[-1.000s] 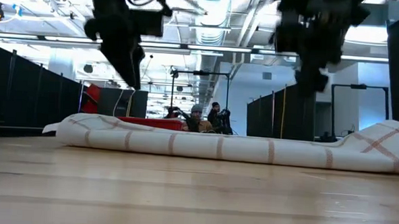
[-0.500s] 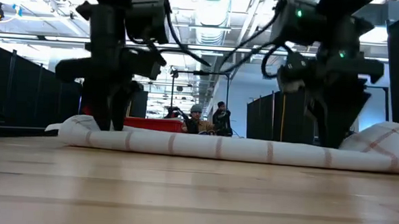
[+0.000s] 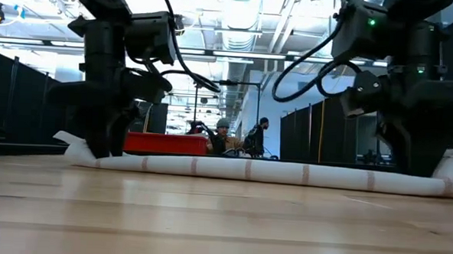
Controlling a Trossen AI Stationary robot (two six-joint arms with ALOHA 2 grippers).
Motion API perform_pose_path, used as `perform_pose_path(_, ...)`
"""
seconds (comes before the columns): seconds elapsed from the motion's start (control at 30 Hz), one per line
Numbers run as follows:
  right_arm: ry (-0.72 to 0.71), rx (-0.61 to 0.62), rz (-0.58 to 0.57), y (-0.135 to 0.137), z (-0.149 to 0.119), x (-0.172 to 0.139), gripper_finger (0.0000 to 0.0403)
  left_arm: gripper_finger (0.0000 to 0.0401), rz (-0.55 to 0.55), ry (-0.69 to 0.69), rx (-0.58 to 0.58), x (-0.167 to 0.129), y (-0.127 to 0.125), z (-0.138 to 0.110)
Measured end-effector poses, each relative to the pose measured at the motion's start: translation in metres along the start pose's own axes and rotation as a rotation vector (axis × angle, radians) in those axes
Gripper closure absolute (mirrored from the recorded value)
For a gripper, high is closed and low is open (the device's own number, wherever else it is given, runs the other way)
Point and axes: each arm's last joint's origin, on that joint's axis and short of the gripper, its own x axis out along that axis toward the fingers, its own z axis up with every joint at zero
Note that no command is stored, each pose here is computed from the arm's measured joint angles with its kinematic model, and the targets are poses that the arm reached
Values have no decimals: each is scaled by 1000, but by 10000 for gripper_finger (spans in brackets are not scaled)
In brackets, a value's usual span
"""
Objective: Roll towel
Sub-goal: Fold the white patterned towel
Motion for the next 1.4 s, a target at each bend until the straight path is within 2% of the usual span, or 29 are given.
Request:
perform_pose_path(0.3, 56, -39, -70, 17, -20, 0, 203, 203, -17, 4, -65, 7, 6, -8)
perform_pose_path(0.5, 57, 23, -93, 22, -35, -12, 203, 203, -22, -10, -68, 3, 6, -7)
perform_pose_path(0.63, -100, 81, -30, 22, -36, -43, 203, 203, -19, -14, -74, -11, 7, -13)
perform_pose_path(0.7, -178, 90, 14, 22, -36, -57, 203, 203, -20, -60, -77, -23, 7, -9)
perform_pose_path(0.83, -326, 84, 129, 27, -28, -72, 203, 203, -31, -117, -81, -41, 7, -6)
perform_pose_path(0.97, -327, 85, 93, 26, -14, -59, 203, 203, -36, -171, -80, -47, 7, 0)
perform_pose_path(1.17, -200, 55, 7, 25, -2, -24, 203, 203, -112, -136, -100, -44, 0, 0)
perform_pose_path(1.4, -100, -1, -23, 25, -2, -1, 203, 203, -118, -84, -91, -37, -7, -3)
